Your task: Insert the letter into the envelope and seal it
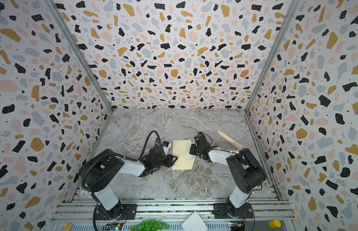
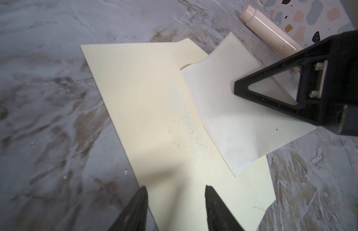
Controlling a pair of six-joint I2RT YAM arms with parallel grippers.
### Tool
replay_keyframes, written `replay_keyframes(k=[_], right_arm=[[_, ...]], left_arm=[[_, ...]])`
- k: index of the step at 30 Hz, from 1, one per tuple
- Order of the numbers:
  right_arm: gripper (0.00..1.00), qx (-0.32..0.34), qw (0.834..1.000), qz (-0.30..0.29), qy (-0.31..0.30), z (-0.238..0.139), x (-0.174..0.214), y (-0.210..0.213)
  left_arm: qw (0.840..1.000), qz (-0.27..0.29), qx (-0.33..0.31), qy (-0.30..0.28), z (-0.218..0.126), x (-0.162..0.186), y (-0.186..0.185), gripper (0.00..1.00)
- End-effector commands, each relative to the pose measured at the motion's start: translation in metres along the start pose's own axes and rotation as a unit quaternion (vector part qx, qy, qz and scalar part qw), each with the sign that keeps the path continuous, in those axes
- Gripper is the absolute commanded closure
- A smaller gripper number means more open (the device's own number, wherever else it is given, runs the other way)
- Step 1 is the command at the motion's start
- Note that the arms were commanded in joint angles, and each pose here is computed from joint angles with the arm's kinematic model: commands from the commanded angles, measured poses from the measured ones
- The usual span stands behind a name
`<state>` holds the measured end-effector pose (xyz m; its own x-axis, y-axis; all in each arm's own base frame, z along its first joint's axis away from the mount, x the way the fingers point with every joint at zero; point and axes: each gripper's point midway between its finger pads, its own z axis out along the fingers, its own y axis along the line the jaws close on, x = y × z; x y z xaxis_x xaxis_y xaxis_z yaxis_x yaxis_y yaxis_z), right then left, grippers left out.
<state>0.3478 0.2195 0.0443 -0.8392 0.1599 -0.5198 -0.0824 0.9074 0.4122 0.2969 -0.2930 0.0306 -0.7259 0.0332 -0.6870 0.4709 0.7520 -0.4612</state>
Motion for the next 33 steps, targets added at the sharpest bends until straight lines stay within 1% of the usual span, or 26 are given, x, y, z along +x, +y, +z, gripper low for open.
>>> replay_keyframes(k=[1,33], right_arm=[[1.0,-0.004,1.0,0.007,0.009,0.001,0.007,0.0],[1.0,-0.031,0.999,0.019,0.037,0.02,0.03,0.024]], left_arm=[[0.999,-0.011,-0.007,0.031,0.003,0.02,0.008,0.52],[0.999,-0.018,0.0,0.031,0.006,0.02,0.005,0.51]])
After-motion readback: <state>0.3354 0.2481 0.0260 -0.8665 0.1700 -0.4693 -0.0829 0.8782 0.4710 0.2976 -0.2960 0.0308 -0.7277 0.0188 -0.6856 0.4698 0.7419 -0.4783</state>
